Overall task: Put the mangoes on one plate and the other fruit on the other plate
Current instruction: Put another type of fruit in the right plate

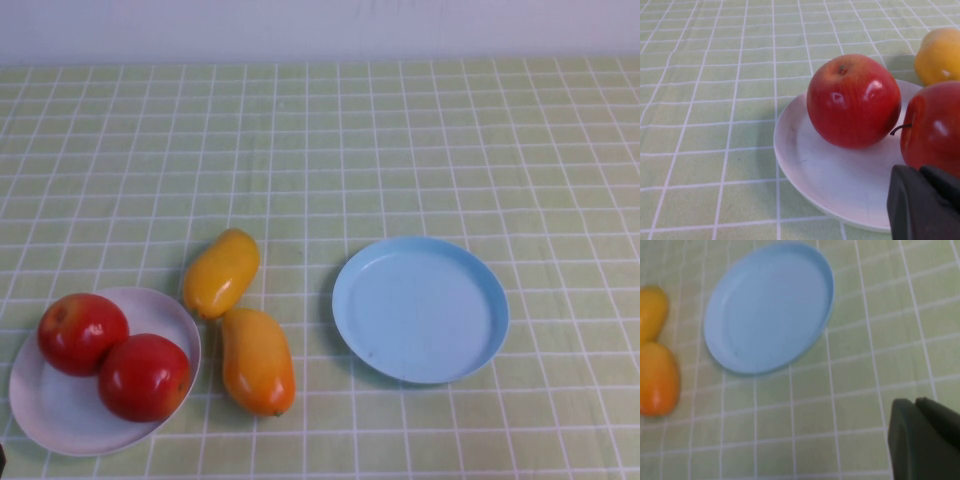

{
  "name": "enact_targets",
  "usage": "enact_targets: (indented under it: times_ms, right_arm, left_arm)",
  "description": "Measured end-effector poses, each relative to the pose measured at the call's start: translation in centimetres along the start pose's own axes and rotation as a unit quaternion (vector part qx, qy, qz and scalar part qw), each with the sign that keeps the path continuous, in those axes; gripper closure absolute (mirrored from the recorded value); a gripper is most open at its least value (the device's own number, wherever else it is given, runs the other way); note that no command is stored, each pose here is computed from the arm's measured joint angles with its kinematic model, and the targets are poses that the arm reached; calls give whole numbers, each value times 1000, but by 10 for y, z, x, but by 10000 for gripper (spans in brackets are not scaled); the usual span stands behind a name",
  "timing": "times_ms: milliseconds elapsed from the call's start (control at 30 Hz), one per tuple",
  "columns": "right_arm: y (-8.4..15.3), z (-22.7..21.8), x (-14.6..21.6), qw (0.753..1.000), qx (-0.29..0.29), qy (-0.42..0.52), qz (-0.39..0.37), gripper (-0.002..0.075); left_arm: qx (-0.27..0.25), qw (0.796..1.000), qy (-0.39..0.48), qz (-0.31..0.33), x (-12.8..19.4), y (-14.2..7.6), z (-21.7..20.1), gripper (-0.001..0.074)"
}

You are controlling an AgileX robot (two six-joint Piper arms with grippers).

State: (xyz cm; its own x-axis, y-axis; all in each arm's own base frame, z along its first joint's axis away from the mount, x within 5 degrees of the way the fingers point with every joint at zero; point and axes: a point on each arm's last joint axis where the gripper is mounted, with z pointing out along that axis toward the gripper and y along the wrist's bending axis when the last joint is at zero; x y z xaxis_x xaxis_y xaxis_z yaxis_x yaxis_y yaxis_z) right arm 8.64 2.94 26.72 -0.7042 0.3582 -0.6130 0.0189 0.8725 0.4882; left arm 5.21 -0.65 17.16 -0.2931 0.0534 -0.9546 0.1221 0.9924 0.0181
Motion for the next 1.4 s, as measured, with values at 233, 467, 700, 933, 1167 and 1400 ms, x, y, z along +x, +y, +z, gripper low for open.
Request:
enact_targets:
  times_ms: [233,467,700,933,1167,1400]
  right_arm:
    - [10,35,-42,985,46,164,-29,742]
    - [79,93,-64,964,-6,230,-130,742]
    - [172,158,-47,932,-26,281,-226,742]
    - [242,203,-28,903,-44,314,-291,607]
    - [276,234,-13,888,-24,336,-313,141]
    - [289,264,-4,887,12,337,-315,42]
  left_arm:
    - [0,1000,0,0,0,0,0,738]
    - [0,1000,0,0,0,0,0,738]
    - [0,1000,0,0,0,0,0,738]
    - [0,1000,0,0,0,0,0,738]
    - [0,1000,0,0,0,0,0,738]
    - [0,1000,0,0,0,0,0,738]
